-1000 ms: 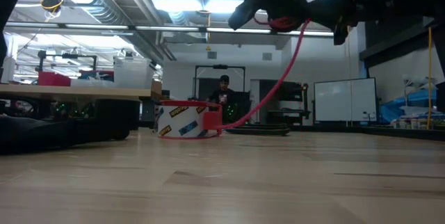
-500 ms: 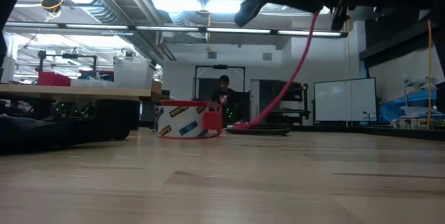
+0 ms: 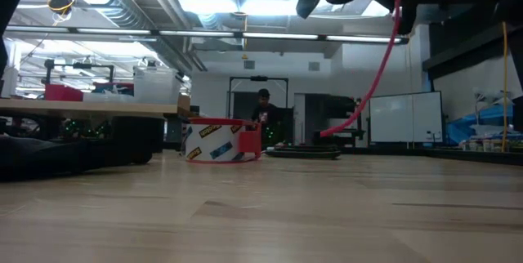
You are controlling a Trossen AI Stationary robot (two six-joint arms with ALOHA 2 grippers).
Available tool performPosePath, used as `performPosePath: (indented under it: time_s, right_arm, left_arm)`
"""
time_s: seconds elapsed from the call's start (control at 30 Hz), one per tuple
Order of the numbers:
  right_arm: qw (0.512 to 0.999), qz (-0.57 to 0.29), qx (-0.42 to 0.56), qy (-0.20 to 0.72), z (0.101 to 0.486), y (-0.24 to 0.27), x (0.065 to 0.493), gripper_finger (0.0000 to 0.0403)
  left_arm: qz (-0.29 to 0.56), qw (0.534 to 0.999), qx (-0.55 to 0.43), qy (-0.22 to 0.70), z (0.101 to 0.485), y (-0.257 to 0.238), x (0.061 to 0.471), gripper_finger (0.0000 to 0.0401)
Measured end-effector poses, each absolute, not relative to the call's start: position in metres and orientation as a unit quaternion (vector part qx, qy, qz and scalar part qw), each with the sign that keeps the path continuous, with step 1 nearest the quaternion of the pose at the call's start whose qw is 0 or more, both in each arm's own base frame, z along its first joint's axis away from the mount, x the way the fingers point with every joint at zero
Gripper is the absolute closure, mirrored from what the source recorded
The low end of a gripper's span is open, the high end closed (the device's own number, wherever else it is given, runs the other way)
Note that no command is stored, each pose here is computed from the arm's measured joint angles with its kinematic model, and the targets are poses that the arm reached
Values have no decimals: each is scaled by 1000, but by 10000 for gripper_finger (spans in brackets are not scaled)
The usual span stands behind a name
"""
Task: Coil cords
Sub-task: Coil the red wire onto the spool
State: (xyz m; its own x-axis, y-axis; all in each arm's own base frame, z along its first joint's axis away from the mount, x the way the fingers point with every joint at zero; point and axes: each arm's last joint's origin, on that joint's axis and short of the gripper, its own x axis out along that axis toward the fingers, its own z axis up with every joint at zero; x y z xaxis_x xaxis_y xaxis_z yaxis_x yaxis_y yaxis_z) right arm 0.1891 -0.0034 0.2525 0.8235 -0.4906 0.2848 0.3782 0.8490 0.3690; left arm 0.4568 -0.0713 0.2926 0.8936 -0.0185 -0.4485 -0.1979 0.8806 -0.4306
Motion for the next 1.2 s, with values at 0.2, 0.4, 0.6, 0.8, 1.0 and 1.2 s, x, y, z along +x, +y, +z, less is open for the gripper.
performPosePath:
  time_s: [0.2, 0.4, 0.6, 0.8, 1.0, 1.2]
  right_arm:
    - [939, -268, 141, -162, 254, -5, 192, 398]
    - [949, -260, 124, -126, 255, -4, 197, 398]
    - [958, -253, 108, -82, 247, -3, 199, 398]
    - [961, -252, 98, -50, 241, -3, 200, 398]
    - [969, -227, 95, -37, 239, -1, 201, 398]
    - [974, -203, 94, -30, 237, 0, 201, 398]
  left_arm:
    - [21, 940, -258, 221, 295, -73, 458, 401]
    - [14, 937, -269, 224, 295, -68, 459, 401]
    - [-4, 933, -280, 226, 298, -62, 458, 401]
    - [-13, 938, -280, 206, 318, -56, 450, 401]
    - [-9, 942, -272, 196, 326, -47, 446, 401]
    - [-6, 942, -276, 194, 328, -38, 446, 401]
